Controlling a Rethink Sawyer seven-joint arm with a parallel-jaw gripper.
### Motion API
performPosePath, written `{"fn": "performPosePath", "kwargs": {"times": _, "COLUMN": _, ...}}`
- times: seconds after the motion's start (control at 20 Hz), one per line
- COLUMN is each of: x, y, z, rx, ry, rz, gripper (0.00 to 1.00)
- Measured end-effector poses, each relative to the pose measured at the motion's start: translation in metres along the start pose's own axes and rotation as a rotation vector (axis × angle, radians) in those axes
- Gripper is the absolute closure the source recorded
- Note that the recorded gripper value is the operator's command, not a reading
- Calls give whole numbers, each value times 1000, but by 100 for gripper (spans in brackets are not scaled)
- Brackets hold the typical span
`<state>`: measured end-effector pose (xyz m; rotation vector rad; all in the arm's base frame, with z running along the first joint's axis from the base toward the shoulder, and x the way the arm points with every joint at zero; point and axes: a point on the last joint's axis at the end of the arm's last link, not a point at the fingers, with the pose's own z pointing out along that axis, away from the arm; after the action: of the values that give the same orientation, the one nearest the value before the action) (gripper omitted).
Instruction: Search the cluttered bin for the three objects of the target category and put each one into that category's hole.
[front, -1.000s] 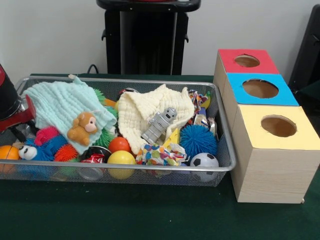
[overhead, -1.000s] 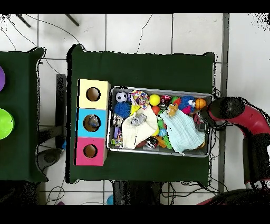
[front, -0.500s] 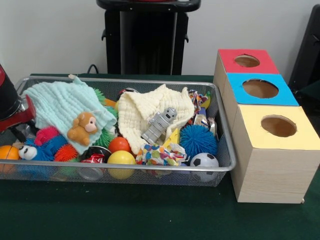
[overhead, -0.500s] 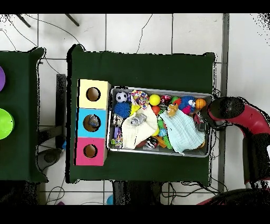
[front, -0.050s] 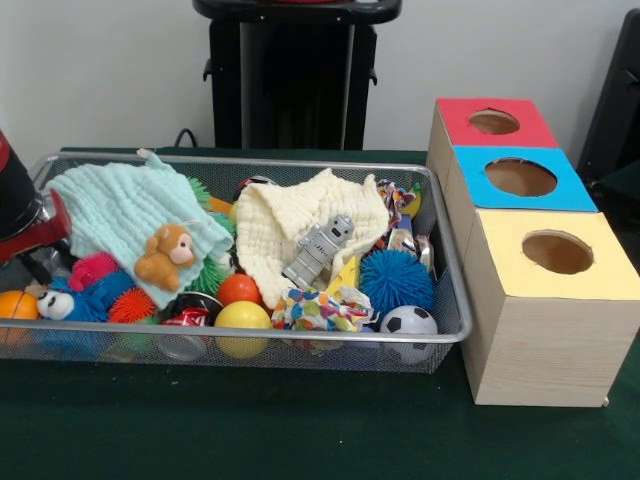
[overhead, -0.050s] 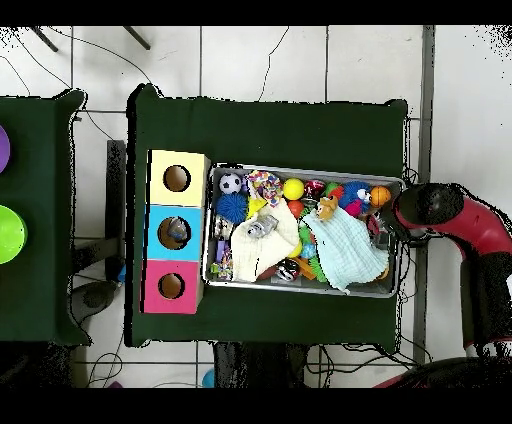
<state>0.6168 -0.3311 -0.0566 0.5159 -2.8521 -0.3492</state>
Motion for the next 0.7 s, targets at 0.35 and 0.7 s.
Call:
{"fn": "performPosePath", "kwargs": {"times": 0.35, "x": -5, "y": 3, "z": -2, "rx": 11, "ry": 4, "rz": -11, "gripper": 100}}
{"fn": "performPosePath", "kwargs": {"times": 0.7, "x": -22, "y": 16, "z": -10, "rx": 38, "ry": 15, "rz": -44, "gripper": 100}}
